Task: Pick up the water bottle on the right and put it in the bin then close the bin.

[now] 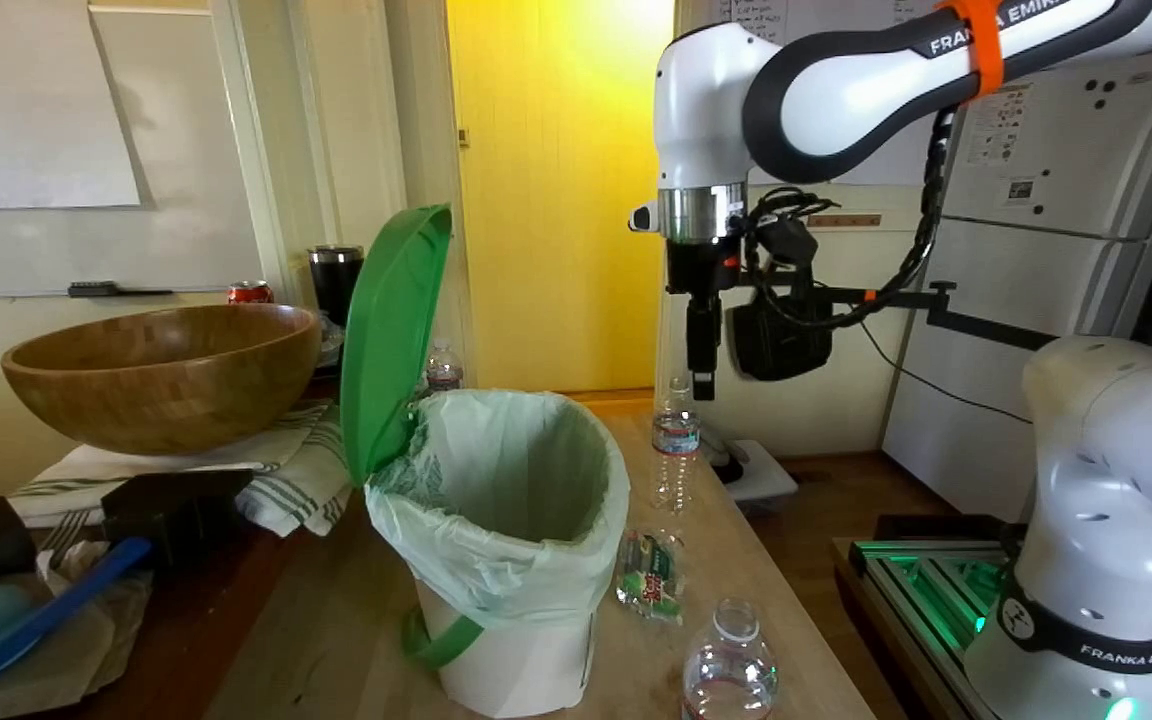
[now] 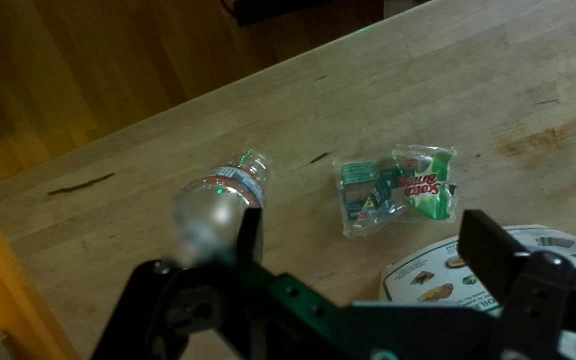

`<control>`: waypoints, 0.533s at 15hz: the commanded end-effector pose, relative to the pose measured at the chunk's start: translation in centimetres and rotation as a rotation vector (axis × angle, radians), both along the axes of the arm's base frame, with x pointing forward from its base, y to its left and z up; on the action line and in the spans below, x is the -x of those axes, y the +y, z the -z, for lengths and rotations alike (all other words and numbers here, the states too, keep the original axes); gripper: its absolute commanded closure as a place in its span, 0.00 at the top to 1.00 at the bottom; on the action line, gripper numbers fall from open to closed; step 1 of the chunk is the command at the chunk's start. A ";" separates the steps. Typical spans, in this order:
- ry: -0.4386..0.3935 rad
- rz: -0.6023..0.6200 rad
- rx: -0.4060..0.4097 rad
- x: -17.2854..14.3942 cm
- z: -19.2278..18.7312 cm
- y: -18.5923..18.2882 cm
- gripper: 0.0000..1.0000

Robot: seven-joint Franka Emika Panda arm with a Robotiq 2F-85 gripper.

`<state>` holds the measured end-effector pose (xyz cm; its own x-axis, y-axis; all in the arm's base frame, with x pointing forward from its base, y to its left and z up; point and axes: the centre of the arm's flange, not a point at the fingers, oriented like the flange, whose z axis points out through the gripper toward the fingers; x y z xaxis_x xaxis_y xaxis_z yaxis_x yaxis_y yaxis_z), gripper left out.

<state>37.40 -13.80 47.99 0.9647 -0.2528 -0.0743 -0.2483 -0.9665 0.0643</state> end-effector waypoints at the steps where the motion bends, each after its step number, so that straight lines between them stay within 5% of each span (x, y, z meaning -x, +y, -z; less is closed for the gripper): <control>1: -0.069 0.033 0.010 1.4 -0.9 -1.3 1.00; 8: -0.137 -0.010 -0.021 2.2 -0.2 -5.6 1.00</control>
